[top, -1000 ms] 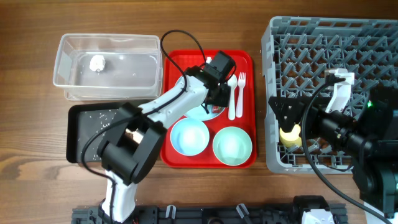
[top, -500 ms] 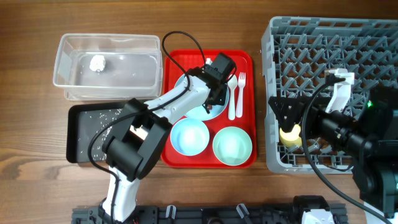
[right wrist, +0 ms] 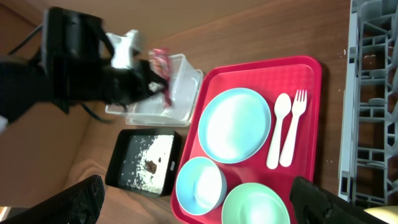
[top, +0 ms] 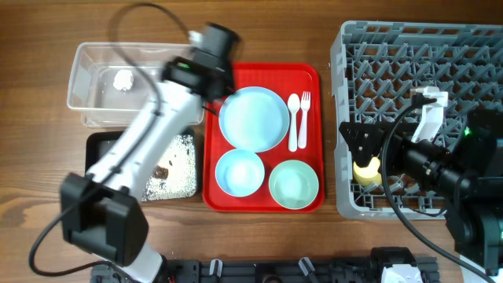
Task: Sort waste into correct bins and load items into the dishwasher rack
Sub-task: 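Drop the wrapper and tissue into the clear plastic bin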
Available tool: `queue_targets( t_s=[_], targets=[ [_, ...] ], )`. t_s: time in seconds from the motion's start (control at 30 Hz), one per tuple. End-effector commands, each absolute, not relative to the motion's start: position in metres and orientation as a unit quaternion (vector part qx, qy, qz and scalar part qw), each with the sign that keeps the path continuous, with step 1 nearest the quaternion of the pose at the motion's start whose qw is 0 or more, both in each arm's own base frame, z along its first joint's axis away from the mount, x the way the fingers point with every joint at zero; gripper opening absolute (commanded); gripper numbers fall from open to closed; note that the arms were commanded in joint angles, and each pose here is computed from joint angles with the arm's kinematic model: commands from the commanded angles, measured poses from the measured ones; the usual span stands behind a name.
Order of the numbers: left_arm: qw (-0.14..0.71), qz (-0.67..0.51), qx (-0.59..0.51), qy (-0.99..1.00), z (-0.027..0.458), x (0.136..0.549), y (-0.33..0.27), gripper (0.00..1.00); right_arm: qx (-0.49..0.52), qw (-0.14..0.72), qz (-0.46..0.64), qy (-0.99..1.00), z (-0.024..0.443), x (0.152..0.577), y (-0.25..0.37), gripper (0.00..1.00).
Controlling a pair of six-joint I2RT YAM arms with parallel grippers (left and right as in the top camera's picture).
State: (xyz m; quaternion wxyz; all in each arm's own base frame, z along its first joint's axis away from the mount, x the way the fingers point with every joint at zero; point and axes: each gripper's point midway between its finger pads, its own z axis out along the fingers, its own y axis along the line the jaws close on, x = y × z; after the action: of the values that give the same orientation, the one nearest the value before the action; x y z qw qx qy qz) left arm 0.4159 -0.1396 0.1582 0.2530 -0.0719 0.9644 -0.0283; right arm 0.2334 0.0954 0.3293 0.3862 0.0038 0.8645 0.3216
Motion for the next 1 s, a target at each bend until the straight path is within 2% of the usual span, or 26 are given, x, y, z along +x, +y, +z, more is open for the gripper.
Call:
queue_targets(
  t_s=[0.0, 0.03, 0.07, 0.13, 0.17, 0.27, 0.3, 0.37, 0.63, 0.97],
  targets=[
    [0.251, 0.013, -0.164, 0.954, 0.143, 0.441, -0.063, 0.04, 0.003, 0.383, 0.329, 0.863, 0.330, 0.232, 0.097, 0.97],
    [0.247, 0.005, -0.180, 0.952, 0.136, 0.447, -0.051, 0.04, 0.003, 0.383, 0.329, 0.863, 0.330, 0.232, 0.097, 0.98],
    [0.241, -0.005, -0.187, 0.952, 0.131, 0.451, -0.044, 0.08, 0.003, 0.383, 0.329, 0.863, 0.330, 0.232, 0.097, 0.98],
    [0.233, -0.020, -0.177, 0.956, 0.124, 0.455, -0.036, 0.44, 0.003, 0.383, 0.329, 0.863, 0.330, 0.232, 0.097, 0.98],
    [0.232, -0.017, -0.177, 0.956, 0.124, 0.455, -0.029, 0.57, 0.003, 0.382, 0.329, 0.863, 0.330, 0.232, 0.097, 0.98],
    [0.234, -0.015, -0.185, 0.954, 0.140, 0.448, -0.020, 0.71, 0.003, 0.383, 0.329, 0.863, 0.330, 0.232, 0.097, 1.00],
    [0.239, -0.016, -0.182, 0.954, 0.150, 0.445, -0.020, 0.84, 0.003, 0.383, 0.329, 0.863, 0.330, 0.232, 0.097, 1.00],
    [0.254, -0.021, -0.178, 0.950, 0.177, 0.436, -0.022, 1.00, 0.003, 0.382, 0.329, 0.863, 0.330, 0.232, 0.097, 1.00],
    [0.306, -0.098, -0.106, 0.941, 0.273, 0.361, -0.077, 1.00, 0.004, 0.383, 0.327, 0.864, 0.329, 0.233, 0.097, 1.00],
    [0.374, -0.162, -0.023, 0.913, 0.338, 0.299, -0.122, 1.00, 0.004, 0.383, 0.327, 0.864, 0.329, 0.233, 0.097, 1.00]
  ],
)
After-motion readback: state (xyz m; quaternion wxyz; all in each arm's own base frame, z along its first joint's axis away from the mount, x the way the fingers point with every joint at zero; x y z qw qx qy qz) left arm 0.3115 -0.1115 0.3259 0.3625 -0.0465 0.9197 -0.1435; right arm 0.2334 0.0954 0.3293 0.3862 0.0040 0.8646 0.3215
